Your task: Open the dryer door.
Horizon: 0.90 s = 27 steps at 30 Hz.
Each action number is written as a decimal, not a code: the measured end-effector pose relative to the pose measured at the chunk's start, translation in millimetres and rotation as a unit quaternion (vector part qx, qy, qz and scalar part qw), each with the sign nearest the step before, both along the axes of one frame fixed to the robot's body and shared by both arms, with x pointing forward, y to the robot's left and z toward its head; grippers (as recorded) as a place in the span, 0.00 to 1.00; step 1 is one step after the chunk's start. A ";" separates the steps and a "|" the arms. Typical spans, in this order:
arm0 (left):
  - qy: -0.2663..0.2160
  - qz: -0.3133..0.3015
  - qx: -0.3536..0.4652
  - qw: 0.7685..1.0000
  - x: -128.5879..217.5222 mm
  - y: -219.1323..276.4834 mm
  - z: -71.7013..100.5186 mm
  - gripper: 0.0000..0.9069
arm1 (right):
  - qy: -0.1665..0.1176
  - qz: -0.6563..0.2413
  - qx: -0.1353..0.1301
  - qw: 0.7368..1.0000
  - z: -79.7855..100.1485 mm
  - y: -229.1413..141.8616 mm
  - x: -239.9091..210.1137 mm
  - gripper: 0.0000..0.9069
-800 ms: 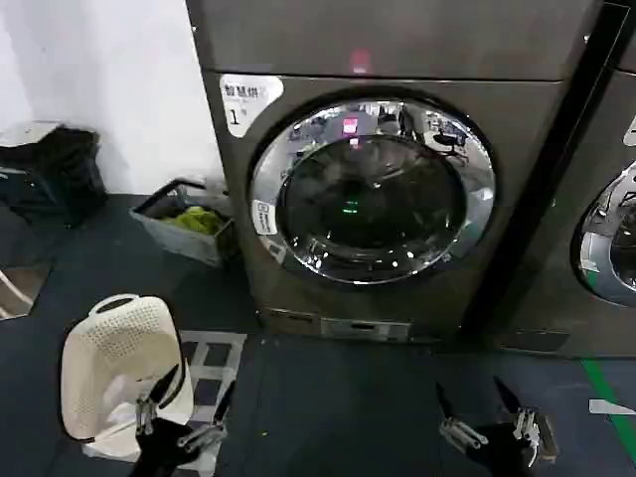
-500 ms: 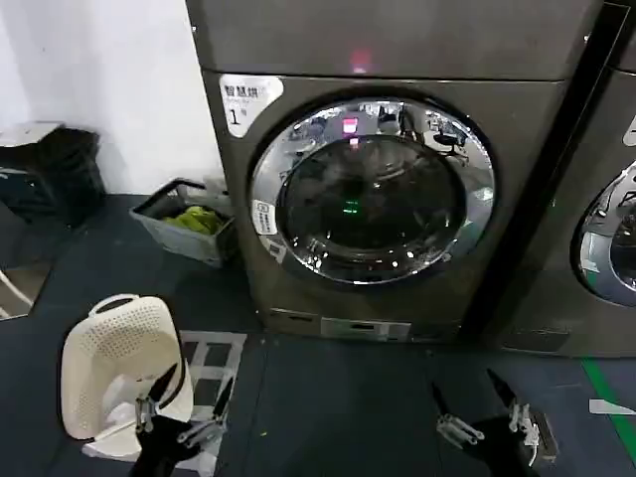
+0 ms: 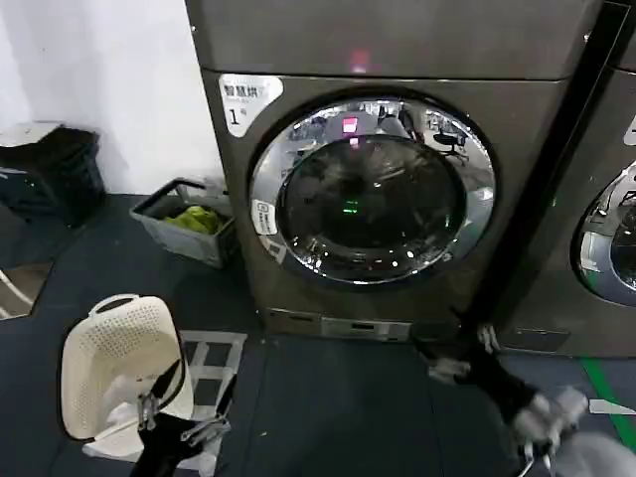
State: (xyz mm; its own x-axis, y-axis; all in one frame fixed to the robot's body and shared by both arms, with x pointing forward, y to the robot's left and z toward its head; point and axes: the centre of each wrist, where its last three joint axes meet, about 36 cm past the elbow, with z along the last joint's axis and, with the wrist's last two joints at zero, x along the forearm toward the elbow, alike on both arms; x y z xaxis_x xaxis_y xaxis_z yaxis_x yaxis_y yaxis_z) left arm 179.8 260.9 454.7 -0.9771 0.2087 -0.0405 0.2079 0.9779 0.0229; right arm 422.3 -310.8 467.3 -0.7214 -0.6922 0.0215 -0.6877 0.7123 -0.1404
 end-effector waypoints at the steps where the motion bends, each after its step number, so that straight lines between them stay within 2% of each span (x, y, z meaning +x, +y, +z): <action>1: 0.000 0.001 0.001 1.000 0.0 -0.2 0.2 1.00 | -0.002 0.011 0.000 1.000 0.4 5.8 7.5 1.00; 7: -0.004 -0.005 0.008 1.000 1.3 -7.2 0.5 1.00 | -0.009 0.060 -0.001 0.998 1.1 42.8 51.2 1.00; 13: -0.002 -0.002 0.009 1.000 1.0 -5.4 -3.0 1.00 | -0.005 0.090 -0.013 0.996 -3.1 71.0 87.7 1.00; 27: 0.004 -0.002 0.008 1.000 0.0 -3.2 -7.1 1.00 | -0.018 0.125 -0.022 0.992 16.2 119.8 145.7 1.00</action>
State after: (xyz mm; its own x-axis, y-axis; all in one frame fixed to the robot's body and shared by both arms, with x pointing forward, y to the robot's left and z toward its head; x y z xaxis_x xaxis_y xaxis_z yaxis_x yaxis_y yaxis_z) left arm 179.8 257.7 447.6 -0.9767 0.2126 -0.0296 0.2115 0.9767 0.0375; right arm 568.0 -190.9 483.5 -0.5287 -0.8482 0.0333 -0.8357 0.5132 -0.1957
